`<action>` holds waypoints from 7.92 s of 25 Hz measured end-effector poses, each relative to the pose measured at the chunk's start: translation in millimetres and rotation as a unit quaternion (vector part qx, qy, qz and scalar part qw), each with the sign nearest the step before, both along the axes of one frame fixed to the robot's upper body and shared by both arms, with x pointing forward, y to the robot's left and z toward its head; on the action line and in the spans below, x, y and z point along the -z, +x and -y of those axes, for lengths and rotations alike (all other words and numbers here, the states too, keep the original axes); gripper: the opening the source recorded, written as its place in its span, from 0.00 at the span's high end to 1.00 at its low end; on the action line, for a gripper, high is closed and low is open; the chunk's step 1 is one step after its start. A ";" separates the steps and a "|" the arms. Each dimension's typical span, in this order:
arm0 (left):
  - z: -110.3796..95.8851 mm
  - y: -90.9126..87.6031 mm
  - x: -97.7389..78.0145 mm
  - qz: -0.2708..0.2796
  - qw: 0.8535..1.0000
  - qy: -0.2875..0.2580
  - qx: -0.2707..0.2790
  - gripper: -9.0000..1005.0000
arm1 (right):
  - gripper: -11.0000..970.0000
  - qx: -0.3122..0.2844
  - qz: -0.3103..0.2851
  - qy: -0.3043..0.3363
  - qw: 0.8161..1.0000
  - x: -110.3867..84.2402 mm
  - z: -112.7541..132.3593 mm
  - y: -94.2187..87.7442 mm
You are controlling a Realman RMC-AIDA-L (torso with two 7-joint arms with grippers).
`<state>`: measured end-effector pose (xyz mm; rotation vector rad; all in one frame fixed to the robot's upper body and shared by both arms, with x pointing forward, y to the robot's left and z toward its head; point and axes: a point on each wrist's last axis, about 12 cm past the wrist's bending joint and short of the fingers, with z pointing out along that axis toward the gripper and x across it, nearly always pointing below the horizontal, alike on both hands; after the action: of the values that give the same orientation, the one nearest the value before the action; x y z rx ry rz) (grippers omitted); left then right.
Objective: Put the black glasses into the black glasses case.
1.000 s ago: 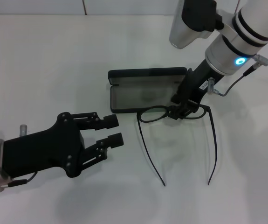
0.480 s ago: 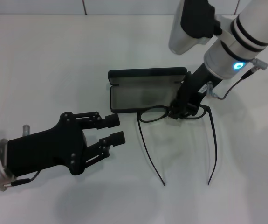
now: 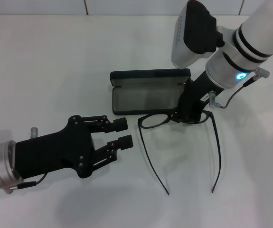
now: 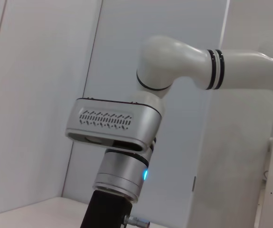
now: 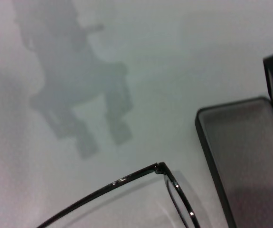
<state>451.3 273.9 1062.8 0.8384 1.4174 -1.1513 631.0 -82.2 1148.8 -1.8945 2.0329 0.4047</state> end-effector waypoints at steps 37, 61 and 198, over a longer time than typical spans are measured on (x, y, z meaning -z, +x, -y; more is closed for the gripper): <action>46.0 20.2 -29.9 0.061 0.983 -0.146 0.091 0.94 | 0.97 0.006 -0.010 0.528 0.849 -25.9 118.1 -81.0; 24.9 6.3 -17.0 0.032 0.988 -0.149 0.035 0.93 | 0.89 -0.002 -0.081 0.086 0.993 -54.8 40.7 -10.4; 60.0 29.1 -21.7 0.031 0.986 -0.157 0.055 0.95 | 0.90 0.012 0.051 0.503 0.863 -25.9 111.8 -61.7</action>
<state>480.4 213.9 1084.5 0.7272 1.1119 -1.3797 569.3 -194.0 1174.7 -1.1746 1.3067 1.0710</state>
